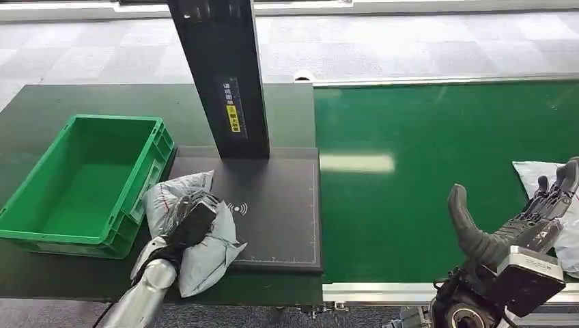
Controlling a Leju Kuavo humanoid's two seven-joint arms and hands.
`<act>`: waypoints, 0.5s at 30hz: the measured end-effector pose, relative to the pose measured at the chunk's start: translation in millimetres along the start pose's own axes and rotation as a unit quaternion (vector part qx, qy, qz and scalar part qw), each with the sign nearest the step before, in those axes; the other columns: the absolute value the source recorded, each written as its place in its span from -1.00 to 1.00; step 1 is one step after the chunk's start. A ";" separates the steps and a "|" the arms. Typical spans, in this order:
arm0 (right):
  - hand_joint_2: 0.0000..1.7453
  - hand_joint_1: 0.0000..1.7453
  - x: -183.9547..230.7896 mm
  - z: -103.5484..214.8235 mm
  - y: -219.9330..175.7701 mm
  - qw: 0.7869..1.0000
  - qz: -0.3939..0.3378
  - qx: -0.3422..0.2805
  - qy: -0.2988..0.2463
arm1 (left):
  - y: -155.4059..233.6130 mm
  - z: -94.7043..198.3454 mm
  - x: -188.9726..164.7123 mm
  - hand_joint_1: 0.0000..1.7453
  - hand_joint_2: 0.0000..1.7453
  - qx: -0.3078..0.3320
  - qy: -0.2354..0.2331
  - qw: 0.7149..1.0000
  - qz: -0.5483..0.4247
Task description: Moved the parcel from conveyor to table for the left to box.
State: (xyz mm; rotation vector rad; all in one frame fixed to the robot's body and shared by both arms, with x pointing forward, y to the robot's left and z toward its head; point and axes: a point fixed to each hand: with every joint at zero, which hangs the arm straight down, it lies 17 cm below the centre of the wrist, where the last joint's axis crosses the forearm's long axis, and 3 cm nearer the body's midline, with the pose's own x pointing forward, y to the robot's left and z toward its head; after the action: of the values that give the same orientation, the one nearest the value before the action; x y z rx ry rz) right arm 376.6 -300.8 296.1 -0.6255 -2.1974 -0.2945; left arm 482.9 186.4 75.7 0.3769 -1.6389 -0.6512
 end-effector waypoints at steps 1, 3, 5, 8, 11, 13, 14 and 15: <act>1.00 -1.00 0.0 0.1 -0.4 1.000 -0.001 -0.001 -0.001 | 3.6 1.6 8.2 1.00 1.00 0.008 -0.014 1.000 0.011; 1.00 -1.00 0.1 0.6 -2.1 1.000 0.001 -0.004 -0.002 | 17.0 7.3 33.2 1.00 1.00 0.041 -0.066 0.997 0.030; 1.00 -1.00 -0.3 3.8 -4.6 1.000 0.004 -0.006 -0.004 | 44.0 21.8 78.7 1.00 1.00 0.099 -0.149 0.983 0.045; 1.00 -1.00 -1.2 8.9 -8.2 1.000 0.008 -0.006 -0.007 | 97.8 46.5 153.8 1.00 1.00 0.189 -0.248 0.950 0.030; 1.00 -1.00 -2.2 12.3 -11.3 1.000 0.006 -0.008 -0.008 | 147.4 76.6 198.9 1.00 1.00 0.267 -0.317 0.909 0.038; 1.00 -1.00 -2.5 12.1 -12.5 1.000 0.004 -0.011 -0.007 | 172.1 87.5 216.8 1.00 1.00 0.296 -0.349 0.888 0.057; 1.00 -1.00 -2.5 11.5 -12.6 1.000 0.001 -0.012 -0.007 | 183.5 88.5 222.6 1.00 1.00 0.307 -0.358 0.879 0.066; 1.00 -1.00 -2.6 10.4 -12.6 1.000 -0.001 -0.013 -0.007 | 194.2 87.6 226.1 1.00 1.00 0.317 -0.364 0.873 0.071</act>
State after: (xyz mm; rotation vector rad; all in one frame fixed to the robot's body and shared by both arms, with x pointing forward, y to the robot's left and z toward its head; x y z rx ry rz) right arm 364.6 -308.1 287.5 -0.6414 -2.2104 -0.3219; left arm 380.2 224.3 366.5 0.5059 -2.5849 -0.1013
